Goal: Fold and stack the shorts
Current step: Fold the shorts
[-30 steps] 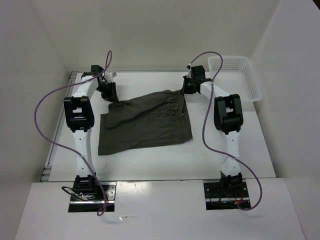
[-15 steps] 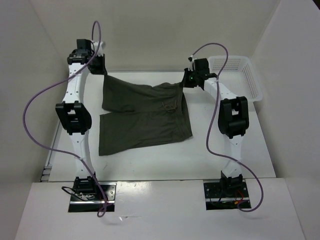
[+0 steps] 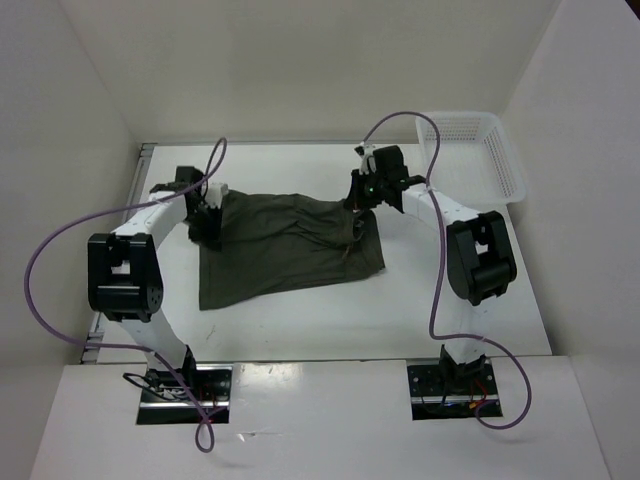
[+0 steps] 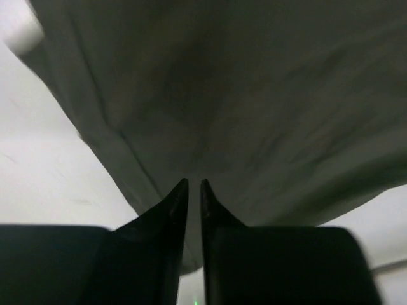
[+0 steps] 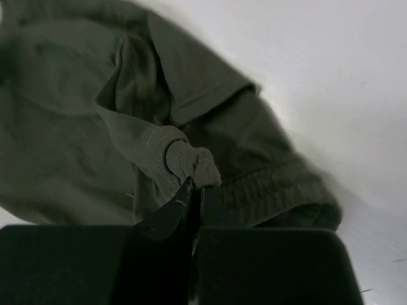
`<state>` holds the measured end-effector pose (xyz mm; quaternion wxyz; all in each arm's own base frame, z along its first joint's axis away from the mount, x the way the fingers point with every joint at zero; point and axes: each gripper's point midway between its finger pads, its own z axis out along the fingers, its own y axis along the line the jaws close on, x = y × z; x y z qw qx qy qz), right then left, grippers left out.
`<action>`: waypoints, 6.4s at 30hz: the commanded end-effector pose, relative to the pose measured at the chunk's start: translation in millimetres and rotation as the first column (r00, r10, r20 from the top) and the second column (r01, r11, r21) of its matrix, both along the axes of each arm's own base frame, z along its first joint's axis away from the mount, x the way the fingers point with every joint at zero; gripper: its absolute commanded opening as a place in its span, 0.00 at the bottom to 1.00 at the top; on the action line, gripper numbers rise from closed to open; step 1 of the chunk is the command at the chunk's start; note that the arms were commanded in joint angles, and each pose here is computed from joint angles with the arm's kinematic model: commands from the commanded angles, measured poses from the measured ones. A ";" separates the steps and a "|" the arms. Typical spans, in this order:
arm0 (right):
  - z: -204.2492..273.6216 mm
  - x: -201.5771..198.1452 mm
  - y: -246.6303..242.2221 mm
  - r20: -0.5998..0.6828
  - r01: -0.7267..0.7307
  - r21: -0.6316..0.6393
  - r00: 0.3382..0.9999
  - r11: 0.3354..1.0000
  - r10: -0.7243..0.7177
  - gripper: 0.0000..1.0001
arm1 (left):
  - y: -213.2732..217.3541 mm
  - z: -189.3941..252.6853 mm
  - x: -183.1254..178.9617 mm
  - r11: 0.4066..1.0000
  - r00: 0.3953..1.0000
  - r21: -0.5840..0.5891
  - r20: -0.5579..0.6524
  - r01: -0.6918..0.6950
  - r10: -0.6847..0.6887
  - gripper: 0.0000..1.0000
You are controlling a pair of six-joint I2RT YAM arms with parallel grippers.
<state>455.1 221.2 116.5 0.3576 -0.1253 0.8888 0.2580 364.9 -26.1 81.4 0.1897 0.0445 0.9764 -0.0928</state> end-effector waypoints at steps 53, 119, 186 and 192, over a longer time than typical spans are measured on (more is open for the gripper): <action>81.6 43.6 -48.4 0.188 0.165 0.098 0.965 0.981 -0.182 0.00 | 56.6 147.6 149.6 0.964 0.905 -0.260 0.420 0.054 0.063 0.00; 87.8 20.9 -30.4 -0.039 0.175 0.326 0.984 0.929 -0.171 0.00 | 38.6 110.9 60.9 0.920 0.975 -0.393 0.203 -0.004 0.092 0.00; -25.4 -157.2 -77.9 -0.610 0.293 0.212 0.785 0.932 -0.107 0.00 | -22.1 39.4 -150.6 0.963 0.872 -0.238 -0.490 -0.124 -0.009 0.07; -35.7 -160.4 -108.3 -0.594 0.441 0.042 0.733 0.896 -0.333 0.06 | -35.5 23.0 -181.4 0.981 0.822 -0.191 -0.564 -0.038 -0.078 0.16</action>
